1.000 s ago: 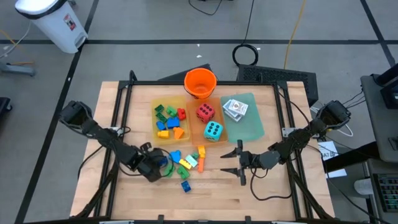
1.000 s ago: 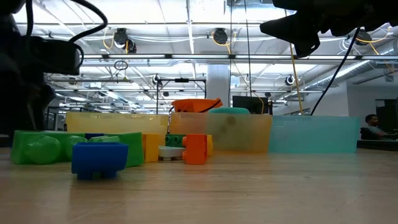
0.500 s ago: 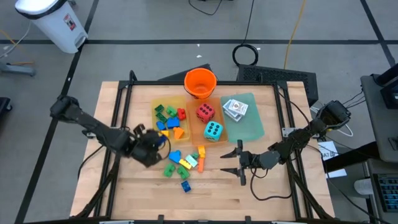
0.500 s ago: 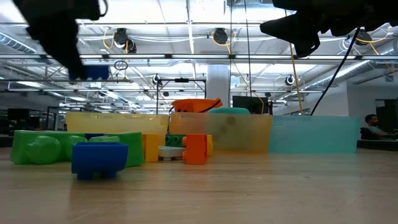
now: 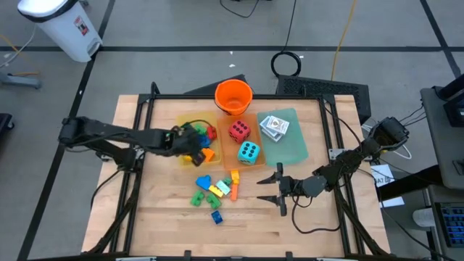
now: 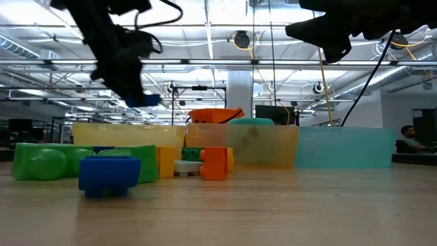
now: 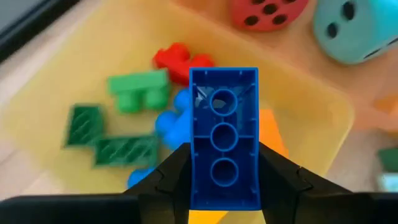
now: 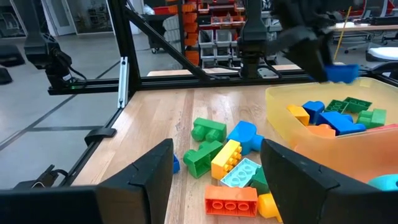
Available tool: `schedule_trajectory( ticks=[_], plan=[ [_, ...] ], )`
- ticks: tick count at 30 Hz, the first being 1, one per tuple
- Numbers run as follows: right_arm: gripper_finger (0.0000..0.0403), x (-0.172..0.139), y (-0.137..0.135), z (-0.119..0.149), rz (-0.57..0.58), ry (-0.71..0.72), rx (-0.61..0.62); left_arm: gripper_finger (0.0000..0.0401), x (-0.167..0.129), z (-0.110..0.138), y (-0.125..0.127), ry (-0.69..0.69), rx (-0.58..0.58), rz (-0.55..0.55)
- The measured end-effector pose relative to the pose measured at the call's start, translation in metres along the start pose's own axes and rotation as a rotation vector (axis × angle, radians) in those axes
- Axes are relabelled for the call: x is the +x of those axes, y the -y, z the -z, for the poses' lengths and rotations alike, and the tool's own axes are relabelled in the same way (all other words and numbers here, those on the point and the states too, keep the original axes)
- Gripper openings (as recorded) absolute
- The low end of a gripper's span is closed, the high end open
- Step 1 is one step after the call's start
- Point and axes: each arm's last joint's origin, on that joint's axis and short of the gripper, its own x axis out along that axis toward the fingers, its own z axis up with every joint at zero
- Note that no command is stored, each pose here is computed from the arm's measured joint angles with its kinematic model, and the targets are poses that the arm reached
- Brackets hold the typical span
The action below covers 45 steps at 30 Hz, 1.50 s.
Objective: Pick & Place Toys
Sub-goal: Put the top dark blue game piece into the yellow bin, then put the left green game piece into the yellow bin
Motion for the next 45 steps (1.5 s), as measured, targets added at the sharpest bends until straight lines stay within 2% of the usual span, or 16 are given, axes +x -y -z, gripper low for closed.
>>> schedule_trajectory(
  ticks=[3, 11, 17, 21, 25, 29, 36, 45],
  plan=[
    [0.0210, 0.000, 0.000, 0.000, 0.001, 0.001, 0.000, 0.0162, 0.016, -0.008, -0.001, 0.005, 0.025, -0.002],
    [0.0210, 0.000, 0.000, 0.000, 0.001, -0.001, 0.025, 0.0305, 0.034, -0.017, -0.012, -0.020, 0.009, -0.037],
    [0.0210, 0.000, 0.000, 0.001, 0.003, -0.008, 0.019, 0.0359, 0.032, -0.021, -0.016, -0.008, 0.015, -0.024],
    [0.0210, 0.000, 0.000, 0.001, 0.003, -0.009, 0.018, 0.0374, 0.032, -0.020, -0.016, -0.011, 0.025, -0.027],
    [0.0210, 0.000, 0.000, 0.001, 0.003, -0.009, 0.018, 0.0376, 0.032, -0.020, -0.017, -0.011, -0.017, -0.027],
    [0.0210, 0.000, 0.000, 0.001, 0.003, -0.009, 0.018, 0.0376, 0.032, -0.020, -0.016, -0.020, -0.004, -0.016],
    [0.0210, 0.000, 0.000, 0.001, 0.003, -0.009, 0.018, 0.0376, 0.021, -0.013, -0.002, -0.143, -0.077, 0.235],
    [0.0210, 0.000, 0.001, 0.002, 0.007, -0.020, 0.011, 0.0376, -0.030, 0.015, 0.050, -0.082, 0.060, 0.394]
  ],
)
